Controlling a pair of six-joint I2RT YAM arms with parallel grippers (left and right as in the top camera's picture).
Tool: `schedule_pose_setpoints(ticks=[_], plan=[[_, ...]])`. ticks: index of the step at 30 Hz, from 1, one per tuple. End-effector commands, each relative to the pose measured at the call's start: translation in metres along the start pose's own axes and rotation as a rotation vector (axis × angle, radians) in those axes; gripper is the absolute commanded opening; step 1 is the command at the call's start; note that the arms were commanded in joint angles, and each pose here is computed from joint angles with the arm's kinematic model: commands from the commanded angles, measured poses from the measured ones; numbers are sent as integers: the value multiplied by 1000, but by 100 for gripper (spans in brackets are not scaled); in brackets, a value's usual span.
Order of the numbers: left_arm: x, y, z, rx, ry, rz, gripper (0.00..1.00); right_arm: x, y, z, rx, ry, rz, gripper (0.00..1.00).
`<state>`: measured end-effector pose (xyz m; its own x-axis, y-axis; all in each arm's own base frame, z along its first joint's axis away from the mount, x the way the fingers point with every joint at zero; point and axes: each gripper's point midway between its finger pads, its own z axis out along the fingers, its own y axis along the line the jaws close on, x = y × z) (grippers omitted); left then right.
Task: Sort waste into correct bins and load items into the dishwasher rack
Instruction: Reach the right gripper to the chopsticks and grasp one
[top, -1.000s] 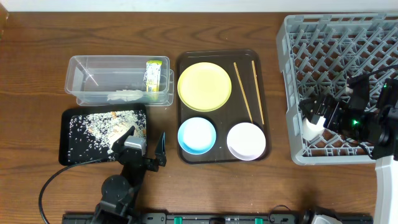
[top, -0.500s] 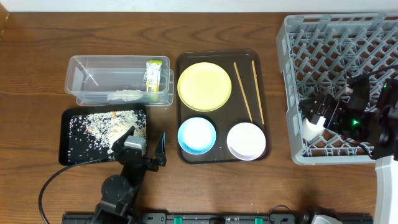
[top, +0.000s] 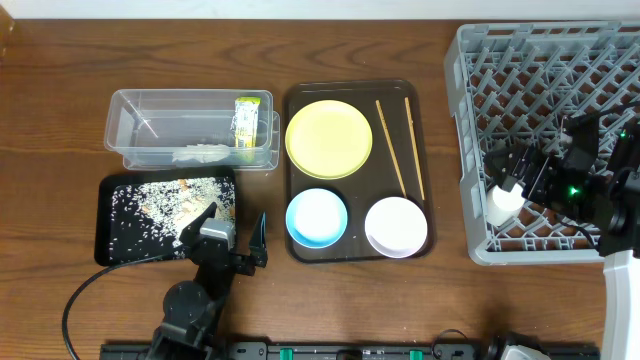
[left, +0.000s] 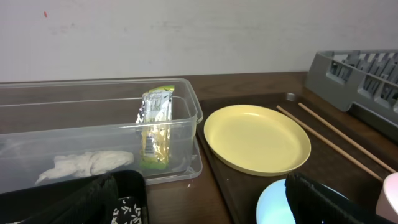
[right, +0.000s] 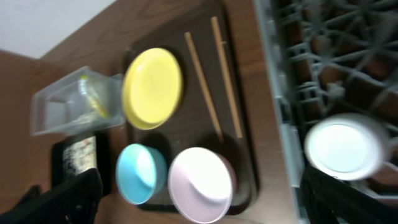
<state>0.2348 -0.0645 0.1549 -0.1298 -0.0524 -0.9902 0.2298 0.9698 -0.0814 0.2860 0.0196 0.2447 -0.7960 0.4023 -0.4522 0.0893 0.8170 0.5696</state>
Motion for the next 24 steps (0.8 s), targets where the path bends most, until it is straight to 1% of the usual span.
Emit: schedule_pose_setpoints(ticks=[1, 3, 5, 7, 9, 11, 13, 15, 17, 18, 20, 24], plan=[[18, 3, 2, -11, 38, 12, 88, 15, 49, 4, -216, 69, -135, 95], [18, 3, 2, -11, 38, 12, 88, 29, 62, 14, -209, 120, -207, 93], [18, 3, 2, -11, 38, 12, 88, 46, 67, 35, -118, 176, -289, 87], [18, 3, 2, -11, 38, 12, 88, 56, 67, 55, 1, 199, -345, 81], [18, 3, 2, -11, 38, 12, 88, 60, 67, 77, 113, 189, -400, 81], [18, 3, 2, -11, 38, 12, 88, 57, 67, 100, 206, 159, -461, 77], [18, 3, 2, -11, 38, 12, 88, 52, 69, 122, 257, 128, -502, 73], [18, 3, 2, -11, 38, 12, 88, 47, 71, 145, 257, 112, -509, 64], [18, 3, 2, -11, 38, 12, 88, 38, 62, 166, 286, 97, -500, 58], [18, 3, 2, -11, 38, 12, 88, 35, 56, 176, 305, 93, -492, 56], [18, 3, 2, -11, 38, 12, 88, 31, 39, 196, 336, 107, -472, 55], [18, 3, 2, -11, 38, 12, 88, 50, 18, 234, 332, 206, -443, 50]])
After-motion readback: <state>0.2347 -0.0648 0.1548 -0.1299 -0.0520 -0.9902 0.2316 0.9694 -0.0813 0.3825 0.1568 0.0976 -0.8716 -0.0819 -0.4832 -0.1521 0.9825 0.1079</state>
